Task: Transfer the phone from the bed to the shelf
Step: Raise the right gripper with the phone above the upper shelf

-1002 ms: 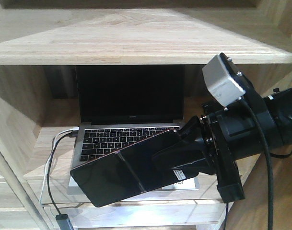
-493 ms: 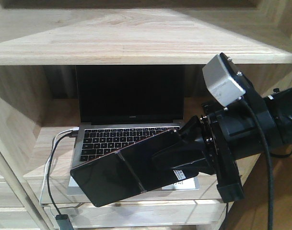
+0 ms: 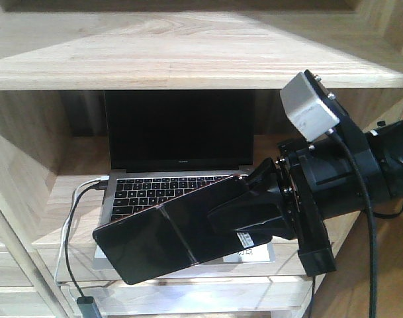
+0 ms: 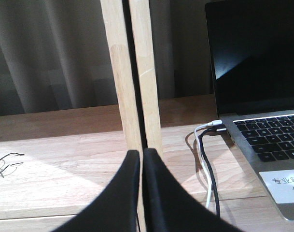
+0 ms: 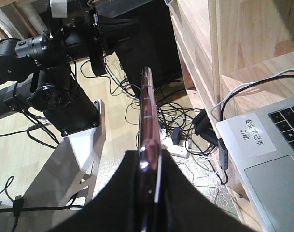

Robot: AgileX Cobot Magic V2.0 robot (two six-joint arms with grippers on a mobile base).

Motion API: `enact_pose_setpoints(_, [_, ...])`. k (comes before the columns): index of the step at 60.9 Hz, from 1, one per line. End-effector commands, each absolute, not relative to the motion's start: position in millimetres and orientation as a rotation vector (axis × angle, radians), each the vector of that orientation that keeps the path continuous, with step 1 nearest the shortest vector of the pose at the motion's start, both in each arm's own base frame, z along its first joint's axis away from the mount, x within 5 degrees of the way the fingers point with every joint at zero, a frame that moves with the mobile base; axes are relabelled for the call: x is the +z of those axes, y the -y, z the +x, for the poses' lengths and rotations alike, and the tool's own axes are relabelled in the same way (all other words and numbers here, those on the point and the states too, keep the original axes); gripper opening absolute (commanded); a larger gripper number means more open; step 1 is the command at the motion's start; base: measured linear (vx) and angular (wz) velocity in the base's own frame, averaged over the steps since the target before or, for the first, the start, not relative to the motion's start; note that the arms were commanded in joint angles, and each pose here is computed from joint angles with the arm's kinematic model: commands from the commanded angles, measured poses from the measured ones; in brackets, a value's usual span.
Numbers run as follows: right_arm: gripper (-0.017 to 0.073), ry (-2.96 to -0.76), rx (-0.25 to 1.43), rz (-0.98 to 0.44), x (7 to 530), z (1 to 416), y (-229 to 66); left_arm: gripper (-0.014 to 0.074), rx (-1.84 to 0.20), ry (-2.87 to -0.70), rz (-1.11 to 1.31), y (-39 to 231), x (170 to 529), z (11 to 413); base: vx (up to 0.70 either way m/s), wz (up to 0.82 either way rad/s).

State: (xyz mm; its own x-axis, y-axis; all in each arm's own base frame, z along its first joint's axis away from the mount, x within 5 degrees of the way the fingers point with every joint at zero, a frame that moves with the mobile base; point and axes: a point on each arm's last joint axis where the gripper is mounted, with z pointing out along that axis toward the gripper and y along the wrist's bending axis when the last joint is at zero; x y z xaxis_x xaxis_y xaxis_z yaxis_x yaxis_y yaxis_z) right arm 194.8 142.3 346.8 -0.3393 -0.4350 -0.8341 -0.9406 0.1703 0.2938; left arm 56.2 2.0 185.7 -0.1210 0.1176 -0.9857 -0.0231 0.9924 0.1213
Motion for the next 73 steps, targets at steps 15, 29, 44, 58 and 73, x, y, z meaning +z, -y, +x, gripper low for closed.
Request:
enact_pose_setpoints(15, [-0.0002, -1.639, 1.139, -1.208, 406.6, 186.4, -143.9, 0.0001, 0.112, -1.581, 0.058, -1.8, 200.3, 54.9, 0.00, 0.00])
enact_pose_setpoints(29, [-0.0002, -1.505, 1.016, -1.132, 467.4, 186.1, -140.7, 0.0001, 0.112, -1.581, 0.058, -1.8, 200.3, 54.9, 0.00, 0.00])
enact_pose_setpoints(44, [-0.0002, -1.406, 0.931, -1.019, 511.2, 203.2, -141.5, 0.0001, 0.112, -1.581, 0.058, -1.8, 200.3, 54.9, 0.00, 0.00])
enact_pose_setpoints(58, [-0.0002, -1.327, 0.982, -0.992, 534.5, 236.5, -158.5, 0.0001, 0.112, -1.581, 0.058, -1.8, 200.3, 54.9, 0.00, 0.00])
enact_pose_setpoints(73, [-0.0002, -1.299, 0.981, -0.954, 531.1, 274.1, -207.8, 0.0001, 0.112, -1.581, 0.058, -1.8, 200.3, 54.9, 0.00, 0.00])
